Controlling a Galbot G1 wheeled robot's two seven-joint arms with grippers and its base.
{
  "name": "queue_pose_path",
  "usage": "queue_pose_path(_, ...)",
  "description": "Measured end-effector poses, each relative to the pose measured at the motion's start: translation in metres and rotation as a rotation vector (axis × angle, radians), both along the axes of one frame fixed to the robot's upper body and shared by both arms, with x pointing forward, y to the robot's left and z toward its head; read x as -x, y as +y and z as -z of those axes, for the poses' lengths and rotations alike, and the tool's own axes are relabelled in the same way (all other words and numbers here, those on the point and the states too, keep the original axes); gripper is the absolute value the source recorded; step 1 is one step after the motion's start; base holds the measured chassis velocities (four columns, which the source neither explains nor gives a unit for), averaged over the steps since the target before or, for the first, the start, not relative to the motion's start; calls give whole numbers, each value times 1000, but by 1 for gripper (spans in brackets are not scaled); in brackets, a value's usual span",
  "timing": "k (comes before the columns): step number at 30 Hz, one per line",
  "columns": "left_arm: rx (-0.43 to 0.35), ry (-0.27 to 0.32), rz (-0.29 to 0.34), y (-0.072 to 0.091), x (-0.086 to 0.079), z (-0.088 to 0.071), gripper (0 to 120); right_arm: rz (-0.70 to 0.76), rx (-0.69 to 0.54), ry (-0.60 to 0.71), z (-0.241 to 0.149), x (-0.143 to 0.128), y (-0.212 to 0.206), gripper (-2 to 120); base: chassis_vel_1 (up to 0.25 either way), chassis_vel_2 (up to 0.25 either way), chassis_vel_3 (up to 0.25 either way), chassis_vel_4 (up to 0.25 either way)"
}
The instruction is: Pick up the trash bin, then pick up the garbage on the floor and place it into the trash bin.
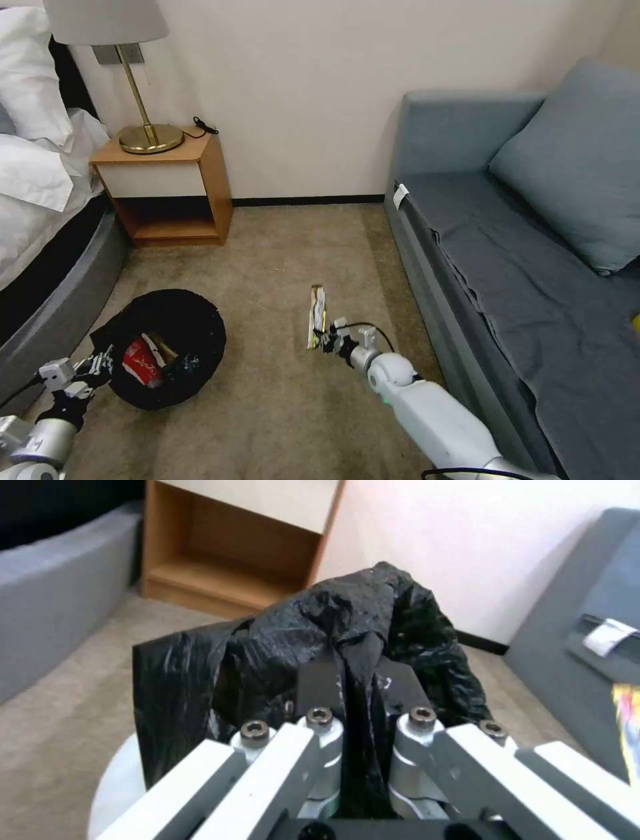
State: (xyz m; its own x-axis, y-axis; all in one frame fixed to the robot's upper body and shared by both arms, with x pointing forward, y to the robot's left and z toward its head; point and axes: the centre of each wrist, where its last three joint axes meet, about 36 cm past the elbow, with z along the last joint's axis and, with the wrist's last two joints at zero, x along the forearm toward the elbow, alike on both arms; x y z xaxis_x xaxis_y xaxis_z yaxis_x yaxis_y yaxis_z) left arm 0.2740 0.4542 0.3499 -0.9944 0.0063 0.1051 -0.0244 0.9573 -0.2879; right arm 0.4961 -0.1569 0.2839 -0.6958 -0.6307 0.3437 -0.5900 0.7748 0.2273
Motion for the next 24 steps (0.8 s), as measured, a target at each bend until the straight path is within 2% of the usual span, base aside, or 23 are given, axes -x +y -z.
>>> queue_pose_path(3,26,10,20,-16,-7,2,4,-20,5,-106,-41,1,-5,0,0,0,0,0)
queue_pose_path(4,26,10,20,-16,-7,2,4,-20,5,-106,-41,1,-5,0,0,0,0,0)
queue_pose_path(6,46,17,29,-26,-11,4,4,-39,10,-168,-66,2,-4,0,0,0,0,0)
queue_pose_path(9,74,19,43,-40,-16,3,4,-85,15,-267,-105,9,9,0,0,0,0,0)
queue_pose_path(11,80,19,45,-43,-17,3,4,-94,14,-284,-111,11,12,0,0,0,0,0)
queue_pose_path(13,107,17,55,-54,-20,-1,4,-137,15,-343,-130,21,27,0,0,0,0,0)
queue_pose_path(24,177,31,47,-76,-23,-5,4,-258,72,-455,-144,44,44,0,0,0,0,0)
